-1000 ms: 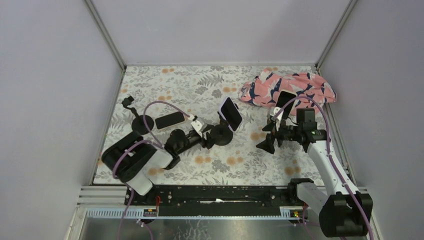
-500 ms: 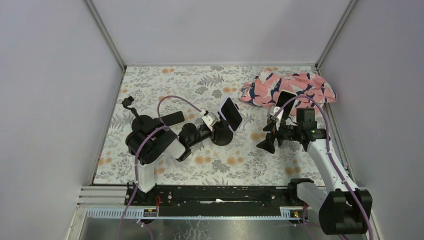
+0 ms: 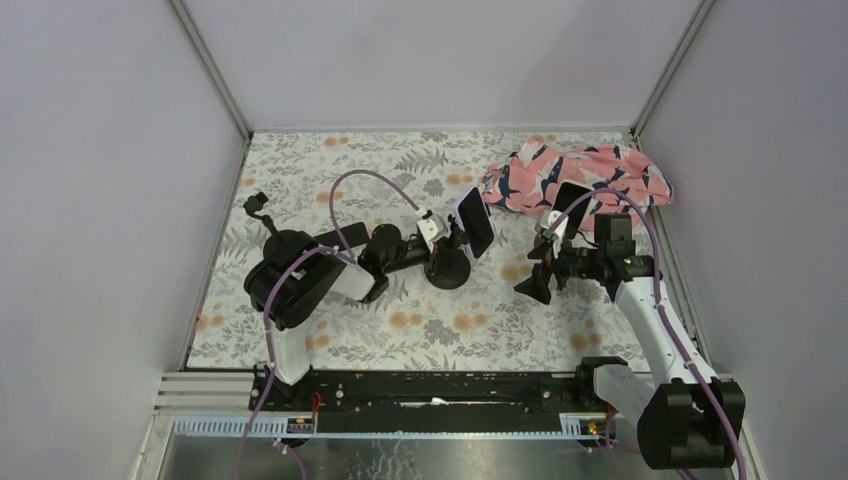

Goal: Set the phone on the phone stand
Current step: Pick up the phone stand at the center of the board, then place the phone stand at the center of the board.

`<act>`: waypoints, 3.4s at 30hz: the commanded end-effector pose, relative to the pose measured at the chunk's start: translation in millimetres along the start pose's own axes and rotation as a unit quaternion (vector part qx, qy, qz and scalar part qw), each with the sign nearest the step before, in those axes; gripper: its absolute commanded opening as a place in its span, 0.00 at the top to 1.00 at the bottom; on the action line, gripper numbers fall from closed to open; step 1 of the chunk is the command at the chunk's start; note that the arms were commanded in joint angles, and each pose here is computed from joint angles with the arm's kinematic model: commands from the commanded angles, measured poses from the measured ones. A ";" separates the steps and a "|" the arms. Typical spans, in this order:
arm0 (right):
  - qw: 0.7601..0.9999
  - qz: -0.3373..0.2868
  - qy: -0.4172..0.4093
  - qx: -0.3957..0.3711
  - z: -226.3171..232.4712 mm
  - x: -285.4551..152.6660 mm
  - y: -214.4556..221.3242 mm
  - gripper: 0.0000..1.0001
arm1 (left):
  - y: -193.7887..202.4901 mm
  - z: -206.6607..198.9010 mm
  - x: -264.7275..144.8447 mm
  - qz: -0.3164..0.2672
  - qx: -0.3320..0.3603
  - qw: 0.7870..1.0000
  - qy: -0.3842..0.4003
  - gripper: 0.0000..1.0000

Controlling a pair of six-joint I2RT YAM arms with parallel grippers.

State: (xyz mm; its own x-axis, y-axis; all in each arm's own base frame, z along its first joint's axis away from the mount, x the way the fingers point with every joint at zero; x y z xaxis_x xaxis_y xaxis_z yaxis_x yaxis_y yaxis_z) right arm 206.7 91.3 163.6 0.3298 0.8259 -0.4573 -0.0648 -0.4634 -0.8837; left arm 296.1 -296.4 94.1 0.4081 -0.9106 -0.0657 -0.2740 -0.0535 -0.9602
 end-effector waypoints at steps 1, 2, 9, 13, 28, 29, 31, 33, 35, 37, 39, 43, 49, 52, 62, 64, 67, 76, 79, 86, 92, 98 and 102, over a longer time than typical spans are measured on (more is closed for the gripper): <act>1.000 -0.005 0.009 -0.019 -6.0 -6.4 -12.8 0.00 | -20.5 -11.8 7.9 0.039 0.032 0.997 0.065 1.00; 1.000 -0.005 0.009 -0.021 -6.1 -6.7 -13.3 0.00 | -26.0 -11.5 10.4 0.044 0.038 0.996 0.069 1.00; 0.999 0.009 0.034 -0.015 -12.7 -10.0 -14.1 0.00 | -56.3 -0.1 24.6 0.035 0.053 0.993 0.100 1.00; 0.999 0.005 0.049 0.000 -16.9 -11.0 -16.3 0.00 | -73.4 13.5 36.6 0.024 0.050 0.990 0.128 1.00; 0.998 0.007 0.065 0.012 -22.1 -10.7 -16.2 0.00 | -79.4 74.9 78.4 0.024 0.021 0.990 0.136 1.00; 0.998 0.007 0.065 0.013 -21.9 -10.6 -16.1 0.00 | -78.2 79.6 80.2 0.026 0.015 0.991 0.133 1.00; 0.998 0.007 0.066 0.013 -22.3 -10.8 -16.2 0.00 | -79.7 89.3 82.7 0.019 0.010 0.991 0.130 1.00; 0.998 0.007 0.066 0.013 -22.2 -10.6 -15.9 0.00 | -82.9 95.0 84.5 0.011 0.005 0.992 0.130 1.00; 0.998 0.008 0.066 0.014 -22.3 -10.4 -15.7 0.00 | -85.7 100.1 87.5 0.009 0.006 0.992 0.128 1.00; 0.998 0.009 0.068 0.014 -22.7 -10.3 -14.9 0.00 | -84.8 104.9 90.3 0.017 -0.001 0.991 0.129 1.00; 0.996 0.011 0.081 0.020 -27.0 -14.6 -12.1 0.00 | -84.2 108.5 92.6 0.022 -0.009 0.991 0.130 1.00; 0.996 0.012 0.083 0.021 -27.5 -15.3 -11.9 0.00 | -76.2 108.9 91.9 0.033 -0.022 0.991 0.129 0.96; 0.996 0.010 0.083 0.019 -27.1 -15.7 -12.9 0.00 | -66.4 107.9 83.8 0.049 -0.030 0.991 0.122 0.80; 0.996 0.010 0.084 0.019 -27.1 -16.1 -13.1 0.00 | -67.2 108.7 80.6 0.051 -0.019 0.991 0.119 0.79; 0.996 0.008 0.087 0.016 -26.7 -17.7 -14.3 0.00 | -71.8 106.4 66.7 0.049 -0.017 0.993 0.104 0.64; 0.996 0.007 0.088 0.015 -26.5 -18.1 -14.6 0.00 | -72.5 105.5 63.6 0.048 -0.015 0.994 0.100 0.61; 0.996 0.006 0.088 0.014 -26.3 -18.4 -15.3 0.00 | -73.5 103.8 59.5 0.048 -0.013 0.994 0.095 0.57; 0.996 0.002 0.092 0.011 -25.5 -20.2 -17.1 0.00 | -73.5 99.9 38.0 0.052 -0.015 0.997 0.057 0.35; 0.996 0.000 0.091 0.010 -24.6 -20.7 -18.1 0.00 | -71.4 94.4 25.0 0.058 -0.019 0.997 0.039 0.31; 0.996 -0.005 0.087 0.006 -22.5 -21.0 -19.6 0.00 | -71.3 80.5 -11.3 0.069 -0.050 0.995 -0.047 0.01; 0.997 -0.004 0.082 0.000 -21.0 -22.3 -21.2 0.00 | -89.3 51.8 -50.7 0.046 -0.114 0.984 -0.126 0.01; 0.997 -0.003 0.075 -0.004 -19.4 -23.1 -22.4 0.00 | -115.8 21.5 -88.5 0.042 -0.201 0.959 -0.195 0.01; 0.997 -0.002 0.071 -0.006 -18.3 -23.3 -22.4 0.00 | -136.8 15.7 -110.7 0.053 -0.222 0.937 -0.263 0.01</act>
State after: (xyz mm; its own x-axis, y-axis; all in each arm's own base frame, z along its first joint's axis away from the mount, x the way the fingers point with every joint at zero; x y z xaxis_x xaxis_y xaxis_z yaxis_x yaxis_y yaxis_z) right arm 215.8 75.9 178.8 0.4572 0.7594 -0.4628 -0.1102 -0.4681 -0.8768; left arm 311.5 -204.2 223.0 0.6323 -0.7344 -0.2467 -0.5391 -0.1885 -0.8209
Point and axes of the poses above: each gripper's point midway between its finger pads, its own x axis out along the fingers, its own z axis along the line the jaws close on, y = z × x, the point moved 5 cm from there along -x, back along the fingers, and after that the axes turned 13 degrees about -x, right-handed, at the moved point
